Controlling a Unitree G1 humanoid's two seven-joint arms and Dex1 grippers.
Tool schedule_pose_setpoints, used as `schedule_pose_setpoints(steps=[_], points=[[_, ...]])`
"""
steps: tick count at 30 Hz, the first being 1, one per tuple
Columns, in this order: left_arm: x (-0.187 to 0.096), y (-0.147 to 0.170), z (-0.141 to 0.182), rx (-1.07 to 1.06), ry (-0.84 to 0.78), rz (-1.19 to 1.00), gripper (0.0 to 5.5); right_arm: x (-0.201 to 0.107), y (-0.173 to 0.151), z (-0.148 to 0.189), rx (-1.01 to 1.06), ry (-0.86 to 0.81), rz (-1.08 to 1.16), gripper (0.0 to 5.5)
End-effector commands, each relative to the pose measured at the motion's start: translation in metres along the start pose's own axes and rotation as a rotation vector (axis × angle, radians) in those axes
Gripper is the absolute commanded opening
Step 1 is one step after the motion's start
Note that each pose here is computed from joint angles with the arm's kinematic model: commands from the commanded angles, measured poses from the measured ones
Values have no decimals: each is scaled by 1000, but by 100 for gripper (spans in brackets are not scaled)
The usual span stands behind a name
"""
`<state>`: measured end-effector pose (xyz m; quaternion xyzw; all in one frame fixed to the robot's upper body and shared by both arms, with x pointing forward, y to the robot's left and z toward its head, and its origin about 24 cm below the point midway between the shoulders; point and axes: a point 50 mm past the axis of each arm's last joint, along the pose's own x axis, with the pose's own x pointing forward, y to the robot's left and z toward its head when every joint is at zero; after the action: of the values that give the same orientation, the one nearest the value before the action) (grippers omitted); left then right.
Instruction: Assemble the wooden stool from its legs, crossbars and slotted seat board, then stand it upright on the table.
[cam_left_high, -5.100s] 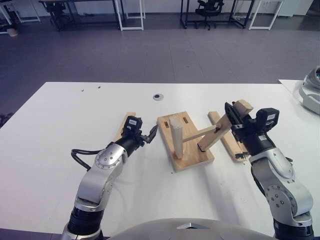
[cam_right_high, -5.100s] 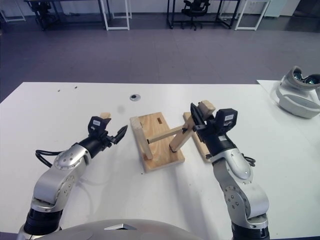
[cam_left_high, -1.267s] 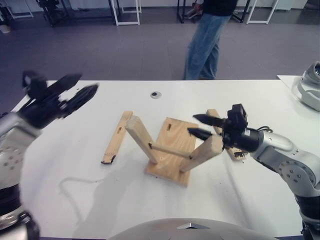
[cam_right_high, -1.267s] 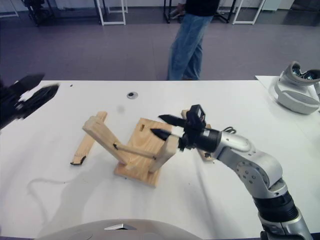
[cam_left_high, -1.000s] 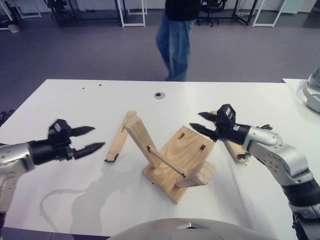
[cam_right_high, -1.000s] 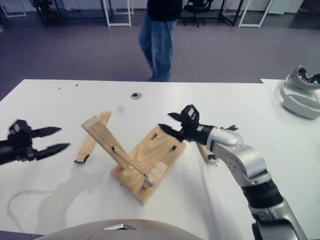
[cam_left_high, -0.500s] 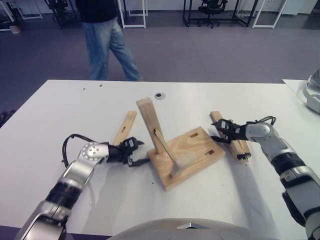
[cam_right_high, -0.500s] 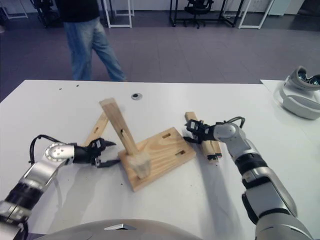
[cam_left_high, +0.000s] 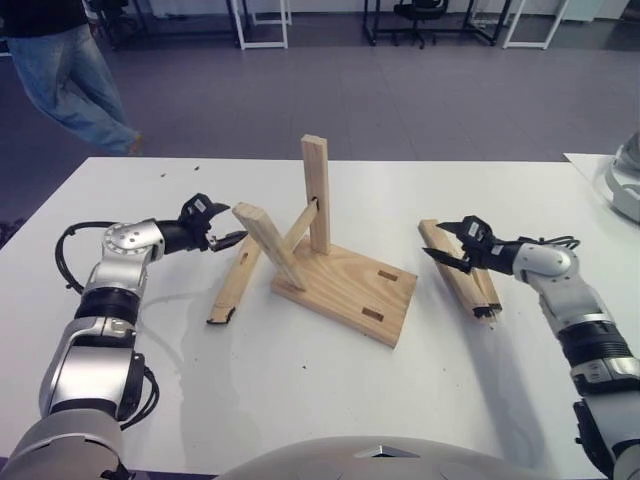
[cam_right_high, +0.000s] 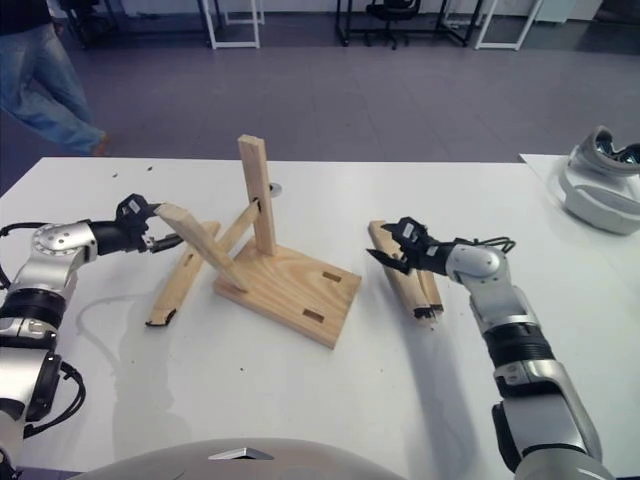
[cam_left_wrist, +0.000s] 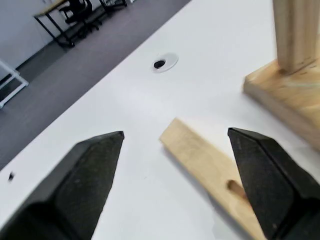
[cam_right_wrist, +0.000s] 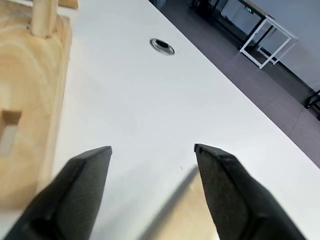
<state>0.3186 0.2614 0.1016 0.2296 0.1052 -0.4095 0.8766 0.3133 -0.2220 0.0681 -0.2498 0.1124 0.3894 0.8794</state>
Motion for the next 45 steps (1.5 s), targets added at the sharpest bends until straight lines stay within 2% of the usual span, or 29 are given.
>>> schedule_pose_setpoints(steps=[1,4,6,8,11,14,16,19,22,23,25,27,31,38,41,45], points=[[9,-57,-7,42,89,-288,385,40,-2,9,-71,49,-33,311],[7,-71,-18,76,222,-363,385,53,6,5,-151,103,30,311],[13,-71,-21,87,251,-355,385,54,12,-3,-175,133,65,311],[28,-69,-17,101,229,-319,385,51,20,-8,-162,120,123,311],[66,-67,-5,110,127,-202,385,44,37,-11,-146,89,253,311],[98,-61,14,73,31,-110,385,44,45,-7,-135,59,269,311],[106,-51,17,62,33,-47,385,42,48,-5,-123,43,236,311],[98,-43,11,70,29,0,385,24,28,-3,-75,35,-40,311],[74,-39,5,56,-14,51,385,-21,4,5,123,-61,-340,311],[63,-40,4,44,-32,76,385,-36,-2,2,210,-73,-426,311],[47,-49,6,20,-72,102,385,-59,-5,-22,377,9,-546,311],[40,-60,15,-2,-118,104,385,-66,4,-44,495,94,-568,311],[37,-74,29,-38,-149,109,385,-64,26,-63,613,197,-531,311],[38,-87,29,-48,-109,87,385,-63,46,-71,678,293,-469,311],[37,-93,38,-58,-137,71,385,-66,51,-76,712,344,-484,256],[32,-94,76,-200,-347,76,385,-67,61,-83,724,382,-484,184]])
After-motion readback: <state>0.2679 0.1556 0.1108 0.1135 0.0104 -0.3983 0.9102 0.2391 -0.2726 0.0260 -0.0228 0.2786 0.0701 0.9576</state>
